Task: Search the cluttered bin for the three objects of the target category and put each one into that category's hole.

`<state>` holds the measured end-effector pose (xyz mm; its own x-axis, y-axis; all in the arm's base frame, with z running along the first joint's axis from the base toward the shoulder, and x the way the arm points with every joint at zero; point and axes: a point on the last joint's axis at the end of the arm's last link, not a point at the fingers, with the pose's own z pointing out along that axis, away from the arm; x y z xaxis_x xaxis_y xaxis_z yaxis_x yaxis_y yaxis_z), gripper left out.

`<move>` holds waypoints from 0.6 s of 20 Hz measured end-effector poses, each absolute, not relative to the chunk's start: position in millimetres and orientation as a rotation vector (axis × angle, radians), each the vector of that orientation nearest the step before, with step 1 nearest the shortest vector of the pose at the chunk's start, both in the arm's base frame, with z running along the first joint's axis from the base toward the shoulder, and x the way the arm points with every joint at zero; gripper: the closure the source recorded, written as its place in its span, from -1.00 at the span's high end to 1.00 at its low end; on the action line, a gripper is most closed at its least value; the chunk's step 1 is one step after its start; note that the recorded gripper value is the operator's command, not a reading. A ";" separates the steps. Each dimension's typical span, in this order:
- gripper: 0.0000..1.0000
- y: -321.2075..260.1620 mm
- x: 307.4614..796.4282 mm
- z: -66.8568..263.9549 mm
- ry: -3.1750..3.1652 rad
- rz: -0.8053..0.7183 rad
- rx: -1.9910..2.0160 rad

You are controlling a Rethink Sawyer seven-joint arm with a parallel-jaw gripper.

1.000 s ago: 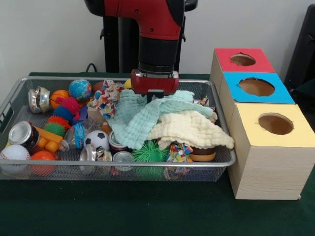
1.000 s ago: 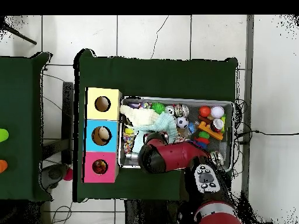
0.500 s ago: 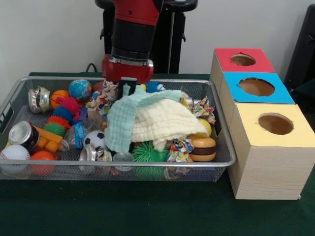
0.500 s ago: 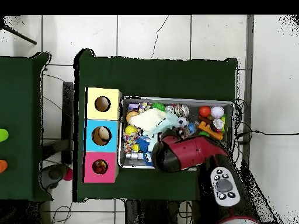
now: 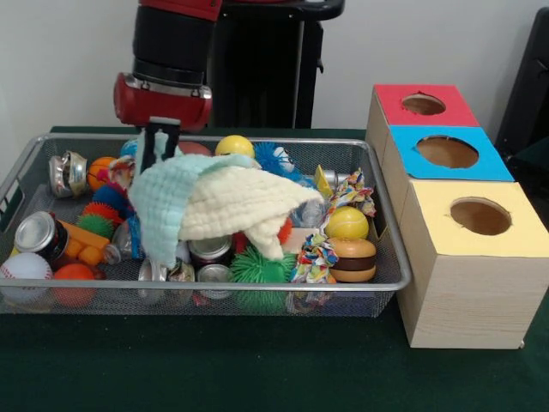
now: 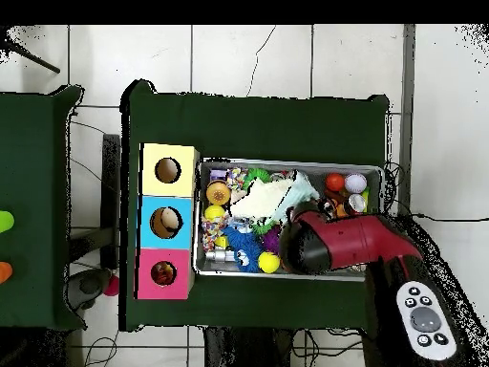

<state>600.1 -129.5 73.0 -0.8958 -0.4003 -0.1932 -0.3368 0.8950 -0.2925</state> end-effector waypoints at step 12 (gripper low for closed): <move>-1.00 -123.6 628.2 93.5 2.732 -0.356 -0.678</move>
<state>628.2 -123.6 93.5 -0.8425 -0.4870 -0.2301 -0.4119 0.8578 -0.3074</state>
